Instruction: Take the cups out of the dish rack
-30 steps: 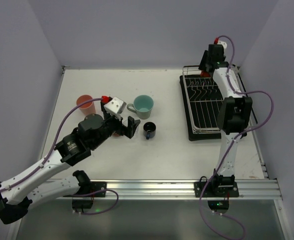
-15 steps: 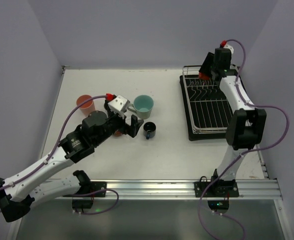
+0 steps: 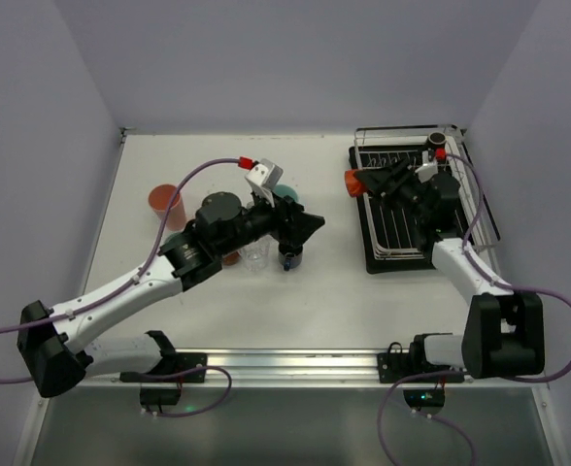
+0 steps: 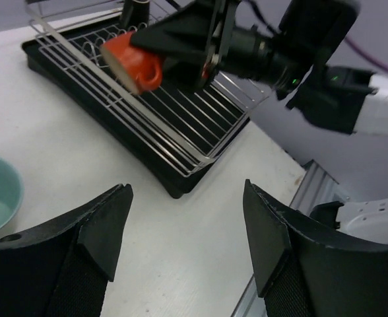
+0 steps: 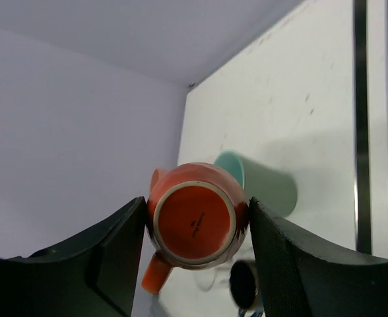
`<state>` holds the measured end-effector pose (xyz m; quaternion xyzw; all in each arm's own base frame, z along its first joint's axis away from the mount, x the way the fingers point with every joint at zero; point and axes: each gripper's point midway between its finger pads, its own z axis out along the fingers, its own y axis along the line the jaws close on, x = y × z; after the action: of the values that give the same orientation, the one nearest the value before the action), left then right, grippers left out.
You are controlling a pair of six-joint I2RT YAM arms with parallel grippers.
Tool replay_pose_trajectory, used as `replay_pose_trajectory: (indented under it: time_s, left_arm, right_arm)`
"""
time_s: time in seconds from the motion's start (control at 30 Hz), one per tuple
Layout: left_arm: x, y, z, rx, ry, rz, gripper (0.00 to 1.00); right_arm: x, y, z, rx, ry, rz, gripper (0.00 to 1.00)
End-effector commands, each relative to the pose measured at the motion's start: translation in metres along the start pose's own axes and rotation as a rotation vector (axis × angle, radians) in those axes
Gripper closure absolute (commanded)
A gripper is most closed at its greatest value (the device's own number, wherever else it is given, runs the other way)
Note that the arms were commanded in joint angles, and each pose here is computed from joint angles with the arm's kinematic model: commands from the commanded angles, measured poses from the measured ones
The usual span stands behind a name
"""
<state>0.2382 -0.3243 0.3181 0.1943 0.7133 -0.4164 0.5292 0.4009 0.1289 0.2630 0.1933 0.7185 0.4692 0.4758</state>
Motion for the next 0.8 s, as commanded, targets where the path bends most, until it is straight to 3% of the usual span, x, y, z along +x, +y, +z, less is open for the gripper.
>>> replay_pose_trajectory:
  time_s: [0.0,0.13,0.3,0.7,0.77]
  left_arm:
    - [-0.042,-0.037,0.014,0.155,-0.128,-0.131,0.27]
    - [-0.04,-0.036,0.031,0.161,-0.146,-0.223,0.35]
    - [-0.032,-0.031,0.049,0.153,-0.146,-0.307,0.37]
    - [-0.035,-0.023,0.068,0.13,-0.179,-0.302,0.38]
    - [-0.037,-0.019,0.068,0.114,-0.191,-0.291,0.43]
  right_arm:
    - [0.028,0.073,-0.032,-0.374,0.125,0.122,0.85]
    - [0.056,0.082,-0.053,-0.464,0.186,0.179,0.85]
    - [0.07,0.09,-0.066,-0.526,0.223,0.207,0.84]
    - [0.097,0.097,-0.07,-0.579,0.314,0.253,0.84]
    - [0.099,0.097,-0.07,-0.583,0.318,0.258,0.84]
